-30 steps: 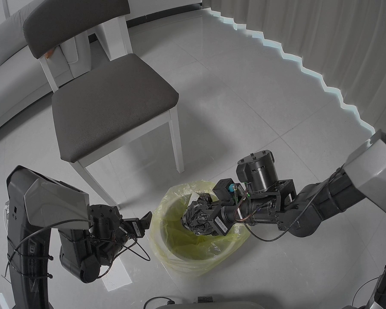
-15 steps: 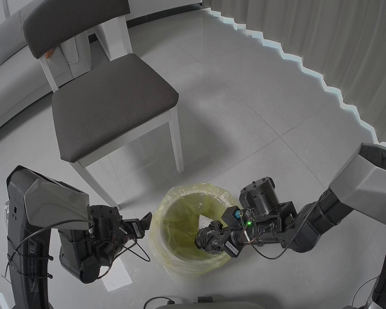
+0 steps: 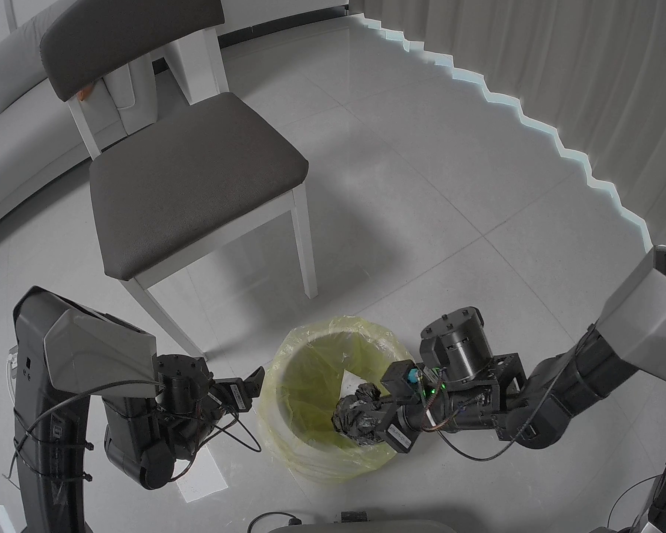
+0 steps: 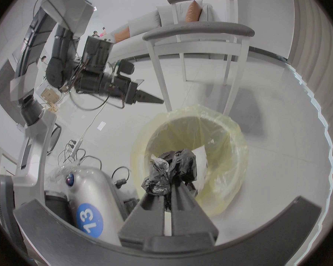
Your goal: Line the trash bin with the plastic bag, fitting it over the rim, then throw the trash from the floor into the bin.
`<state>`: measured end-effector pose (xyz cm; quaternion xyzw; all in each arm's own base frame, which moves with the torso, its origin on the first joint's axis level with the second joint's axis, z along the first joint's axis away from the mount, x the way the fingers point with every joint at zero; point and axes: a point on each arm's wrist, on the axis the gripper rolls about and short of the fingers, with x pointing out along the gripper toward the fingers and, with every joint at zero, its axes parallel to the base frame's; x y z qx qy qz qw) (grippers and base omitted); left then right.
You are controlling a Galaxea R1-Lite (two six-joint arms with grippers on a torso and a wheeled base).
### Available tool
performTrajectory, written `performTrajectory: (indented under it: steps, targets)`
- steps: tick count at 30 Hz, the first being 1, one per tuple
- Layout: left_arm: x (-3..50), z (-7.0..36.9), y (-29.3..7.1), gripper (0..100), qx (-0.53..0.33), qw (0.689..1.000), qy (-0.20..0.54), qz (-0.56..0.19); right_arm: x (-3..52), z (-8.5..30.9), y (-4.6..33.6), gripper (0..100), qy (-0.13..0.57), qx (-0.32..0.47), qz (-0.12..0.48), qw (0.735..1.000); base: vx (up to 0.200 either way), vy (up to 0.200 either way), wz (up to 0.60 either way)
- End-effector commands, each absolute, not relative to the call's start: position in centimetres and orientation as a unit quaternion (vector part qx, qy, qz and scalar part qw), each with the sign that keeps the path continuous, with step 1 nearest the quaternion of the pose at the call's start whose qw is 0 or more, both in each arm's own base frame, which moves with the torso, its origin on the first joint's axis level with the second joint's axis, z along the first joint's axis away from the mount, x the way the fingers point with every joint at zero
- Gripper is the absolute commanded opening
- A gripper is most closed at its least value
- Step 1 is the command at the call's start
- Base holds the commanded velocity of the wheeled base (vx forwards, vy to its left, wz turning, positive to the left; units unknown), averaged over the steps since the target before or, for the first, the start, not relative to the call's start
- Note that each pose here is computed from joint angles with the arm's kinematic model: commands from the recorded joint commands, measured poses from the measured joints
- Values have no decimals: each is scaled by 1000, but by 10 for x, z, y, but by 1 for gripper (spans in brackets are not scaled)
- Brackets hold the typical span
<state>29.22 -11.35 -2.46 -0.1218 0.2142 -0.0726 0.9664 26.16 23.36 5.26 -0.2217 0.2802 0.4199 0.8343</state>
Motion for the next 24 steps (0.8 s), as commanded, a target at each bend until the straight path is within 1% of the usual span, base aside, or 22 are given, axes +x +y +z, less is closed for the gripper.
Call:
performTrajectory:
  steps: [1,4,12,16,20,22,24]
  targets:
    - [293,-24,-113,100,-124,967,208,-73,286,33,252,0,280,-218,419,836,0,0,0]
    - [292,-23,-113,100,-123,968,207,-73,300,22,268,0,274,-217,423,836,0,0,0]
    - [291,-21,-114,100,-123,968,205,-71,317,-10,286,0,284,-221,425,830,0,0,0]
    - [291,-22,-113,100,-123,969,206,-68,330,-18,295,0,274,-215,421,837,0,0,0]
    - [292,-22,-113,100,-123,969,205,-69,342,-10,310,0,253,-182,416,854,0,0,0]
    - [291,-22,-113,100,-123,968,206,-69,343,-15,312,0,260,-179,413,854,0,0,0]
    - [291,-23,-113,100,-123,968,208,-68,342,-26,310,0,276,-186,412,848,0,0,0]
